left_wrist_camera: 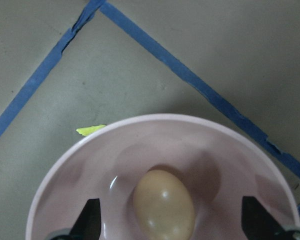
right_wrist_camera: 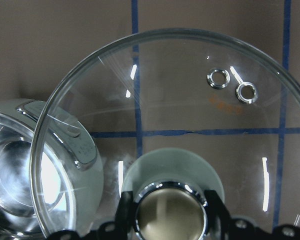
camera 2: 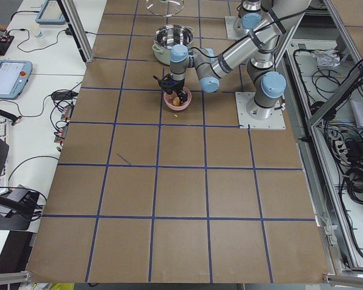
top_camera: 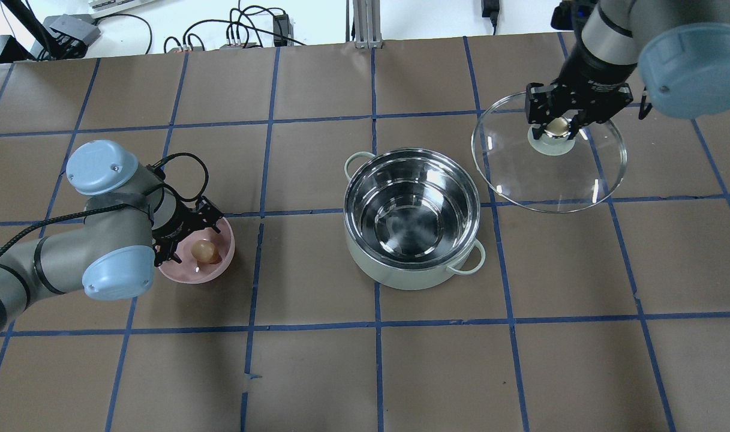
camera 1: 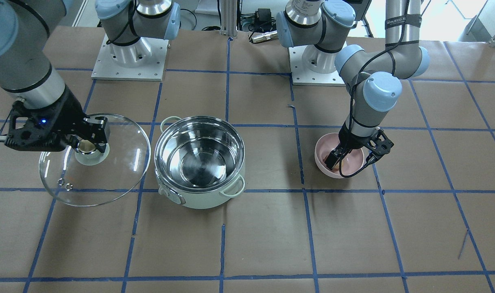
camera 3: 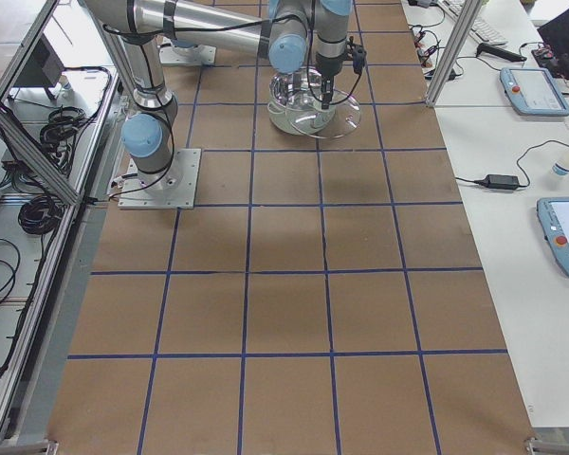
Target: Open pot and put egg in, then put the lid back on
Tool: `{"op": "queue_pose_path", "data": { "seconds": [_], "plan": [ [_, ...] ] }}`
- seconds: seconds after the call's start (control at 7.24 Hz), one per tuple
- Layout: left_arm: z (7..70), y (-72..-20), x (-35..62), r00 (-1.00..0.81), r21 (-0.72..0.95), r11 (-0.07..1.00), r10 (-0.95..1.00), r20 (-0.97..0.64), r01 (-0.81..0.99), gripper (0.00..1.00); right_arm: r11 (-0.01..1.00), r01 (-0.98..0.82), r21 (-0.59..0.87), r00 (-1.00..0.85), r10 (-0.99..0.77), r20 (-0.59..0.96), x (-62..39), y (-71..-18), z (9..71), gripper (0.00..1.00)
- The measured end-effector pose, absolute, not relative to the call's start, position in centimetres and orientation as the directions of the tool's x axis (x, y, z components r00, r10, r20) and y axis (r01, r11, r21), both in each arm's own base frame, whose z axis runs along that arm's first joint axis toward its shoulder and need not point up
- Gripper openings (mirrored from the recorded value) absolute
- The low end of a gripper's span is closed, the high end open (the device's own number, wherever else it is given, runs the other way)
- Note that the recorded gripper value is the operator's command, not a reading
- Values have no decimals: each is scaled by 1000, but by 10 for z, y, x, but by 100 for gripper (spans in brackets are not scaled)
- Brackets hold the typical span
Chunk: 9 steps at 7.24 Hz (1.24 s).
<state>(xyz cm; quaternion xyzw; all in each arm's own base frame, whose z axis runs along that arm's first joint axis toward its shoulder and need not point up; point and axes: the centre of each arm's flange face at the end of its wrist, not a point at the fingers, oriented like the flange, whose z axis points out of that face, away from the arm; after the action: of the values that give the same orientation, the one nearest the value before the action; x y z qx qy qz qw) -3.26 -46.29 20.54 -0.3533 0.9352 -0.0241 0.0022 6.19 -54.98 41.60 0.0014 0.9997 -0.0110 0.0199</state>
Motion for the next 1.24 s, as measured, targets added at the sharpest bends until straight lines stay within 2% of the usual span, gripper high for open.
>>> {"op": "queue_pose_path", "data": {
  "seconds": [0.28,0.83,0.97,1.24],
  "plan": [
    [205,-464,-31,-745,-51,743,-667,16,-667,95,999,-33,-10,-999,-34,-41,23,-550,410,30],
    [200,-462,-32,-743,-38,743,-669,11,-669,95,995,-103,-2,-994,-103,-44,8,-549,403,27],
    [198,-462,-32,-744,-33,743,-668,8,-668,88,995,-102,0,-993,-102,-56,6,-549,400,27],
    [193,-461,-32,-744,-22,744,-668,1,-668,54,996,-87,-13,-992,-88,-93,-4,-549,399,28]
  ]
}}
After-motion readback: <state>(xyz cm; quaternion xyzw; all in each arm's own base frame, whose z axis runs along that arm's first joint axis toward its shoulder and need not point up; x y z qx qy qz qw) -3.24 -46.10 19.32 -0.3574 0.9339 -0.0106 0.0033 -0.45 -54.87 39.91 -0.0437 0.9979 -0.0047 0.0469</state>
